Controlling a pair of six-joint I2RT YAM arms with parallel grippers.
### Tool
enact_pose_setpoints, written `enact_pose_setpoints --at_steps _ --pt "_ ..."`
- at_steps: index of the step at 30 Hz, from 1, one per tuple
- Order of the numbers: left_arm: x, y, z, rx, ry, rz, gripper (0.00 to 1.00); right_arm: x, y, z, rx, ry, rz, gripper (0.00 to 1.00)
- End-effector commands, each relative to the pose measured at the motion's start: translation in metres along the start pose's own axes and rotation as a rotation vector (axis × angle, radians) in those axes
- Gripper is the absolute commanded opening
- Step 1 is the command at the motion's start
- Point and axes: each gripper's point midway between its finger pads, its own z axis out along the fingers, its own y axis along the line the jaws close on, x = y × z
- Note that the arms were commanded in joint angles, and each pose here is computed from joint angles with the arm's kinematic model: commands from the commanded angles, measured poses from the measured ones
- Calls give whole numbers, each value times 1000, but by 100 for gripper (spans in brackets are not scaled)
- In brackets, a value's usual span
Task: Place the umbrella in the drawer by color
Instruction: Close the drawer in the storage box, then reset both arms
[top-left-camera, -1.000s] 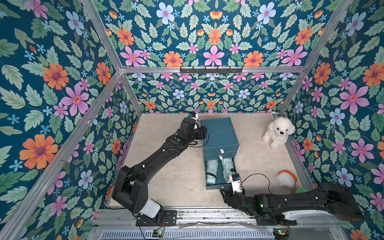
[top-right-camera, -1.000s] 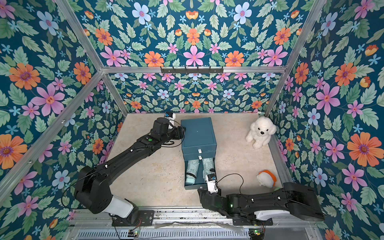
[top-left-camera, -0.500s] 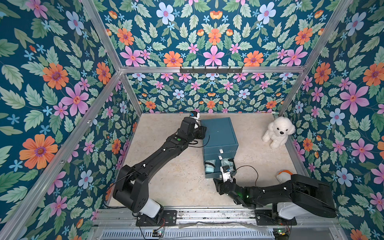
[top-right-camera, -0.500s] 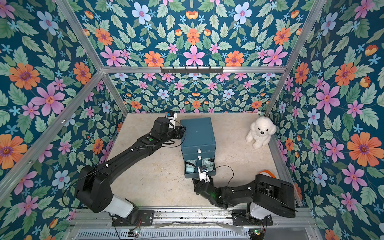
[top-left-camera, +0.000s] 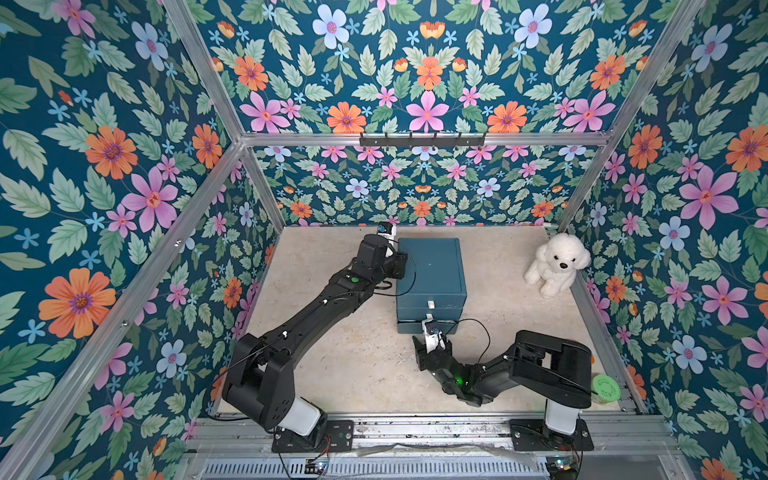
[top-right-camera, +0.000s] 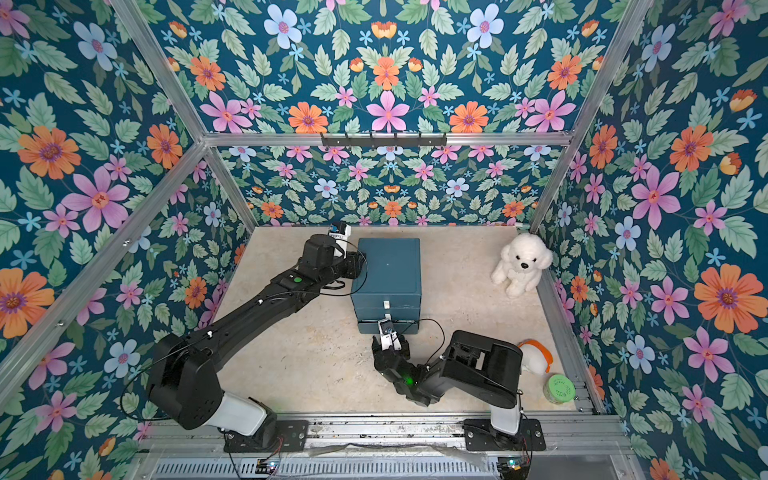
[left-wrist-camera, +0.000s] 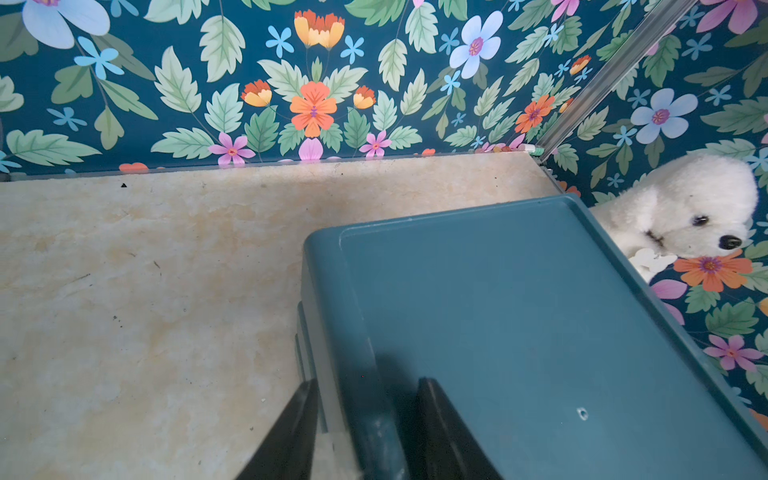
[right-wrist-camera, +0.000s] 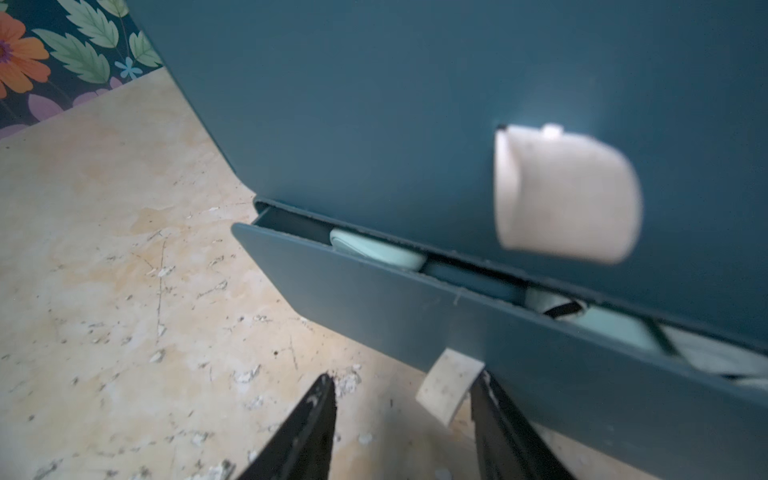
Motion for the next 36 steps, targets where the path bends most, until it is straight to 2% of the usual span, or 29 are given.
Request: enact_pose_setpoints --at_steps 1,11,15,23,27,31,32,34,35,36 --pt "64 16 -2 -50 249 45 44 -26 10 7 -25 -99 29 58" --pt "63 12 -5 -32 246 38 43 -26 10 15 -13 -104 26 60" --pt "62 11 -6 -27 239 28 43 -23 8 2 -25 -95 51 60" --pt "58 4 -9 3 234 -13 45 -14 27 -38 -4 -31 -20 60" --pt "42 0 -19 11 183 -55 52 -20 43 -71 -50 -1 21 61" --pt "4 -8 -39 28 81 -86 64 -28 44 -98 -99 143 117 61" --pt "-9 -12 -46 37 47 -91 67 -33 45 -107 -136 167 136 68" --pt "-35 -18 -62 53 -25 -98 75 -51 44 -125 -206 182 180 93" --pt "-48 -20 -71 58 -62 -102 80 -62 43 -136 -250 183 203 99" --pt "-59 -22 -79 65 -95 -105 84 -73 43 -144 -293 174 223 99"
